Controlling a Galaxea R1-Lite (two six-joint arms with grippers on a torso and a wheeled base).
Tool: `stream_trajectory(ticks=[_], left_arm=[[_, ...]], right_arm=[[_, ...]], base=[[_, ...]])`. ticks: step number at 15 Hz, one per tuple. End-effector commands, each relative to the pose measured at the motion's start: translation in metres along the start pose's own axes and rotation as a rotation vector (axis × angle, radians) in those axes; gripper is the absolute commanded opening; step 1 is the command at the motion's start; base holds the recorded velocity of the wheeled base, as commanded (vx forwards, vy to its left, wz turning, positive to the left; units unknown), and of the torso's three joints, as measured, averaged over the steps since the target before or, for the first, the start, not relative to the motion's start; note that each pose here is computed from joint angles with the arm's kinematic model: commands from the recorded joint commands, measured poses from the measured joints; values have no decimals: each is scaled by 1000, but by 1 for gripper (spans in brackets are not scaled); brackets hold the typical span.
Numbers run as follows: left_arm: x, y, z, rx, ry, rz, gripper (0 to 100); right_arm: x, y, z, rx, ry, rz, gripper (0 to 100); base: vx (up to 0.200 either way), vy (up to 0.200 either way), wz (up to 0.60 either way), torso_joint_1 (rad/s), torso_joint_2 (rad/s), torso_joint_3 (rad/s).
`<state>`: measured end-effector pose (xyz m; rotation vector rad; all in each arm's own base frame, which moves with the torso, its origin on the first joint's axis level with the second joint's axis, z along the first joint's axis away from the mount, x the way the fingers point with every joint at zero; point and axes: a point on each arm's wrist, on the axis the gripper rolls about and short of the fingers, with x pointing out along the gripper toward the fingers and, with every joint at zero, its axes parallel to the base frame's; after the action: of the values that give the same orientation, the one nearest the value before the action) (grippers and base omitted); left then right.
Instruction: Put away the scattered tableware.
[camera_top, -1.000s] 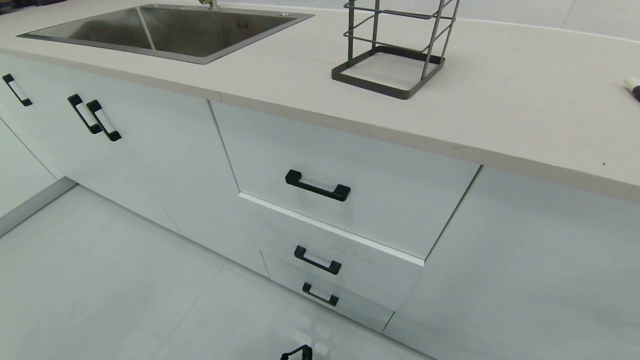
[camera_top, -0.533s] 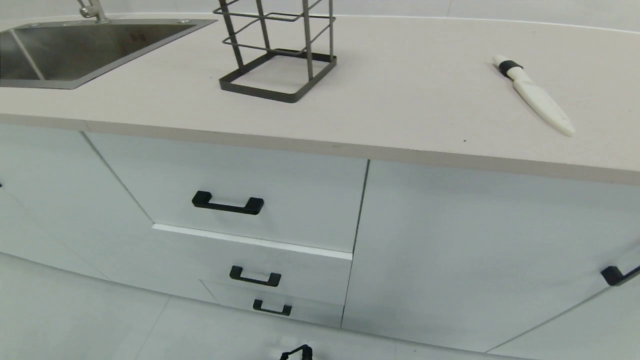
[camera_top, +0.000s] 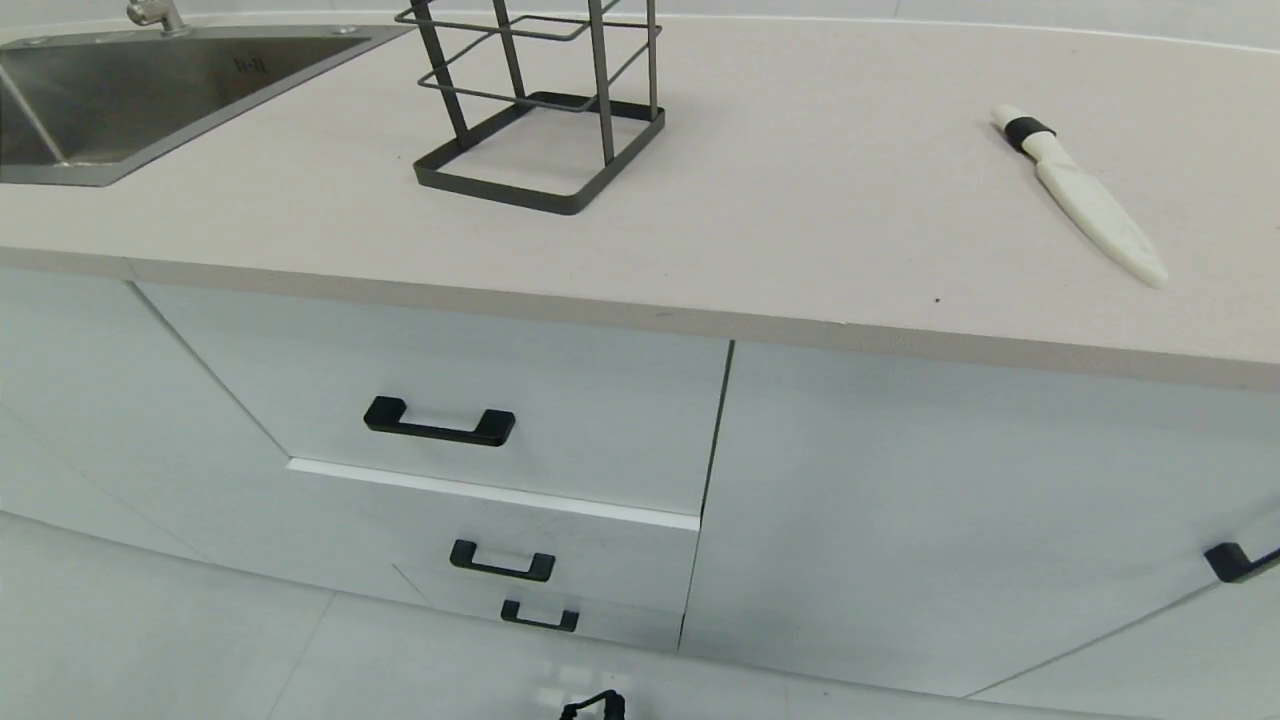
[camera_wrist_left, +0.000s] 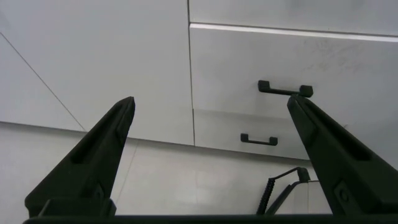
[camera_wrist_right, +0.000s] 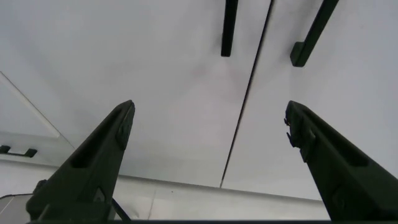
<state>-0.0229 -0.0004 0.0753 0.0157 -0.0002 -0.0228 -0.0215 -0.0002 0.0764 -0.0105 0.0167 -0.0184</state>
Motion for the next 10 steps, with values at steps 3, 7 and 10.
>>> stream_trajectory(ticks=[3,7,10], left_arm=[[0,0,0,-7,2,3,100],[0,0,0,-7,2,3,100],[0,0,0,-7,2,3,100]], right_arm=[[0,0,0,1,0,0,100],[0,0,0,3,0,0,100],[0,0,0,3,0,0,100]], base=[[0,0,0,251,-248,-215],[0,0,0,210,-651,-210],[0,0,0,216,-487,-217]])
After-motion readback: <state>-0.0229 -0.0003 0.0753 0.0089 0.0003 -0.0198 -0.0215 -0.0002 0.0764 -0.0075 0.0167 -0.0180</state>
